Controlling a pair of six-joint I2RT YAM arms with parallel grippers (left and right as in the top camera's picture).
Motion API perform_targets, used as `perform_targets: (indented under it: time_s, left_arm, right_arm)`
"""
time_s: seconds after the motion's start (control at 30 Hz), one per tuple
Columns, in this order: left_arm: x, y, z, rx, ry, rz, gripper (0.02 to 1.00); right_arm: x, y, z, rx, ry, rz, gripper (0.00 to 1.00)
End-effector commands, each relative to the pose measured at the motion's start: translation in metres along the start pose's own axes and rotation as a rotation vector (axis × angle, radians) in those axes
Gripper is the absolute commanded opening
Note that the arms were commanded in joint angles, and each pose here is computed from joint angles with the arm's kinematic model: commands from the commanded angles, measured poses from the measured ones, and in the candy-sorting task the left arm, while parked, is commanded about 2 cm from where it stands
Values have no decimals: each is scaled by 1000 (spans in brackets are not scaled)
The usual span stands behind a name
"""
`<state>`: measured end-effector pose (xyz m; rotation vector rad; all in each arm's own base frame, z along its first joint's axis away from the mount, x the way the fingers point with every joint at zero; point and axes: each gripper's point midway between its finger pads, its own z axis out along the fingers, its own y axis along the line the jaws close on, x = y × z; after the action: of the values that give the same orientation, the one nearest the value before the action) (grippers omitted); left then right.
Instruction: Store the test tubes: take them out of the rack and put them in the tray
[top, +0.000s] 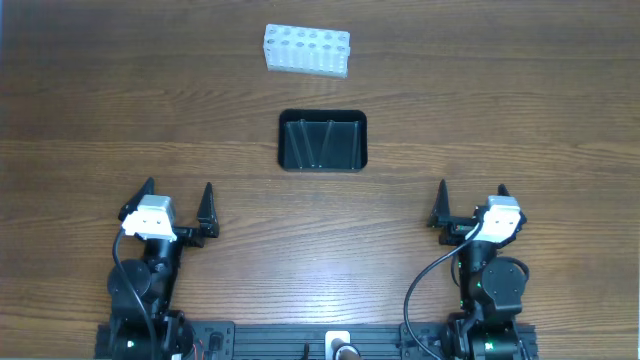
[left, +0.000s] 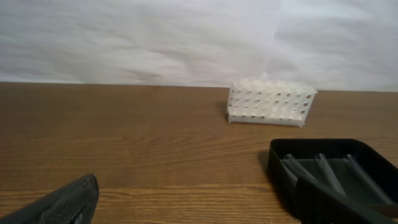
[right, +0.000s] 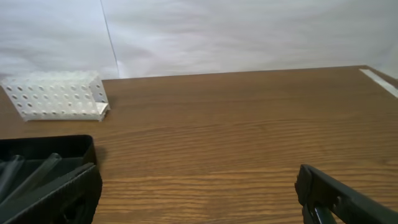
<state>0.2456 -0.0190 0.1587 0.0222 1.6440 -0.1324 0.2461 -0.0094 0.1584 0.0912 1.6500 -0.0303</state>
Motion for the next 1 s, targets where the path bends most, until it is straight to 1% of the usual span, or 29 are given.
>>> perform_targets:
  time_s: [0.03, 0.13, 0.17, 0.33, 0.63, 0.87, 1.0]
  left_arm:
    - [2, 0, 0, 2, 2, 7, 998]
    - [2, 0, 0, 2, 2, 7, 1000]
    - [2, 0, 0, 2, 2, 7, 998]
    - [2, 0, 0, 2, 2, 7, 998]
    - [2, 0, 0, 2, 2, 7, 1000]
    - [2, 0, 0, 2, 2, 7, 998]
    - [2, 0, 0, 2, 2, 7, 1000]
  right_arm:
    - [2, -2, 0, 6, -2, -36, 993]
    - [2, -4, 0, 12, -2, -82, 991]
    - [2, -5, 0, 15, -3, -85, 991]
    - [1, -3, 0, 3, -9, -84, 991]
    - [-18, -3, -1, 8, -89, -77, 993]
    - [0, -4, 0, 8, -14, -83, 993]
    - [0, -1, 0, -6, -14, -80, 993]
